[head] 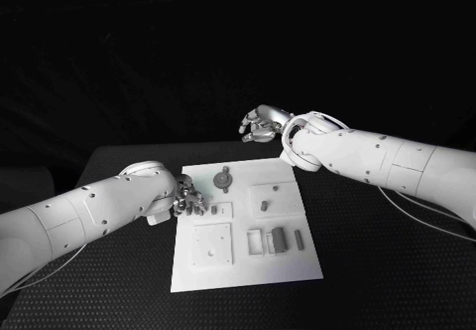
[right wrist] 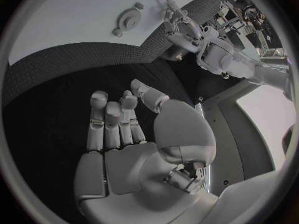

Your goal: Assemble the parts on the task board

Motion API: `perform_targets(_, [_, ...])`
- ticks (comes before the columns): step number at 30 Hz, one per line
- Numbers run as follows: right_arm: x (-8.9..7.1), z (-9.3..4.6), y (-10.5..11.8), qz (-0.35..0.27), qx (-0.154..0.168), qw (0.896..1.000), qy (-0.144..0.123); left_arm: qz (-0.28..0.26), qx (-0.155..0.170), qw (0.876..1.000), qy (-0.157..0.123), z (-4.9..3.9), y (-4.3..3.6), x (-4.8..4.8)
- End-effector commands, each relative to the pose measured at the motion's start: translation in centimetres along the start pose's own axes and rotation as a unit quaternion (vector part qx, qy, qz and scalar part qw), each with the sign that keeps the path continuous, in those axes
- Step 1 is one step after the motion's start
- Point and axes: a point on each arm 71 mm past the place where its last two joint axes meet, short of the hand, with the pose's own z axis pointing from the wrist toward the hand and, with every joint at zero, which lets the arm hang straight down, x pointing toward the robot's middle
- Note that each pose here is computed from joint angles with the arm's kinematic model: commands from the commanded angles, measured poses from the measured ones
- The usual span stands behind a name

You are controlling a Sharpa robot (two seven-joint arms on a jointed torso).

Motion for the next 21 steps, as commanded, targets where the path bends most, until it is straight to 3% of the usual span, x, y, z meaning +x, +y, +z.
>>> perform_targets(1, [0.05,-0.02,0.06,-0.001,-0.005,1.0,0.005,0.014,-0.005,1.0,0.017,0.03,0.08,0.86])
perform_targets(9, [-0.03,-0.09,-0.07,-0.001,-0.004,1.0,0.004,0.006,-0.009,1.0,0.004,-0.1,0.7,0.63])
perform_targets(21, [-0.06,-0.1,-0.12,0.001,-0.003,1.0,0.003,-0.016,-0.011,1.0,-0.021,-0.08,0.89,0.23])
